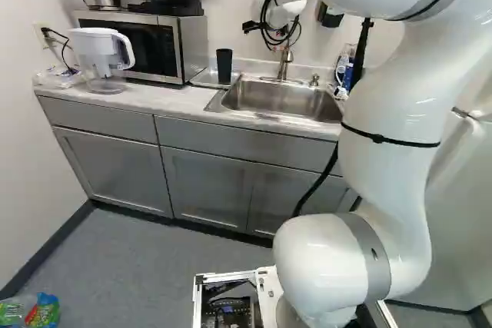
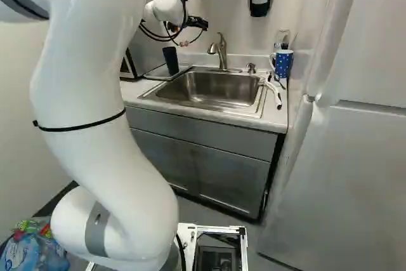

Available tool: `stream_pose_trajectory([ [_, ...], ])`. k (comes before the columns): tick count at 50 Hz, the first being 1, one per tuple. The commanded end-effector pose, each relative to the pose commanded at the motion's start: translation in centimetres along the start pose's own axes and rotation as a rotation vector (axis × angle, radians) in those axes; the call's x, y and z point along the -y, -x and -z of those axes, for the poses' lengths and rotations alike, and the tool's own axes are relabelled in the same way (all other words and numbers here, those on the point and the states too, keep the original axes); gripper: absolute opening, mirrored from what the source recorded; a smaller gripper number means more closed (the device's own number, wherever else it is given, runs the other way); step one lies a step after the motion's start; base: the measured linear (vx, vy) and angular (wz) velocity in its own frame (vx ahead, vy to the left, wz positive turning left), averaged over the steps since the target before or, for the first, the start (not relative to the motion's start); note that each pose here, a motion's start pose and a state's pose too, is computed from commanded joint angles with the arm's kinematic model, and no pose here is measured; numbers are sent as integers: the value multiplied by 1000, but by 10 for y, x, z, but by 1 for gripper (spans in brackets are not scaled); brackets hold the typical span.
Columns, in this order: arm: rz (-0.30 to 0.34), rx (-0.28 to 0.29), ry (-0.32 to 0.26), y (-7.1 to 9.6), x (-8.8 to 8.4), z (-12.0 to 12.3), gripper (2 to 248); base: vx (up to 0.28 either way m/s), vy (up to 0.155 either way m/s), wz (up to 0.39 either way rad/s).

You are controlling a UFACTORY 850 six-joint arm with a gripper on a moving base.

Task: Rinse the cup and place it in the tray

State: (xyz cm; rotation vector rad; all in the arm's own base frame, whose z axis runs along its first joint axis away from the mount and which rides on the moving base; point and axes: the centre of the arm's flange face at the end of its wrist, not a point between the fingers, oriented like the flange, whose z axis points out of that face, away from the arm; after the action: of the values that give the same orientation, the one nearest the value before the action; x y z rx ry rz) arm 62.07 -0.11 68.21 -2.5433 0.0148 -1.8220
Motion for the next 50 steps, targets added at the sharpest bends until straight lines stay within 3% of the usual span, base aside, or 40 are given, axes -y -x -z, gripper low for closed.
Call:
stream_pose_trajectory([
  [29, 17, 98, -33, 18, 26, 35, 247, 0, 0, 0],
  [50, 21, 183, -30, 31, 28, 55, 247, 0, 0, 0],
])
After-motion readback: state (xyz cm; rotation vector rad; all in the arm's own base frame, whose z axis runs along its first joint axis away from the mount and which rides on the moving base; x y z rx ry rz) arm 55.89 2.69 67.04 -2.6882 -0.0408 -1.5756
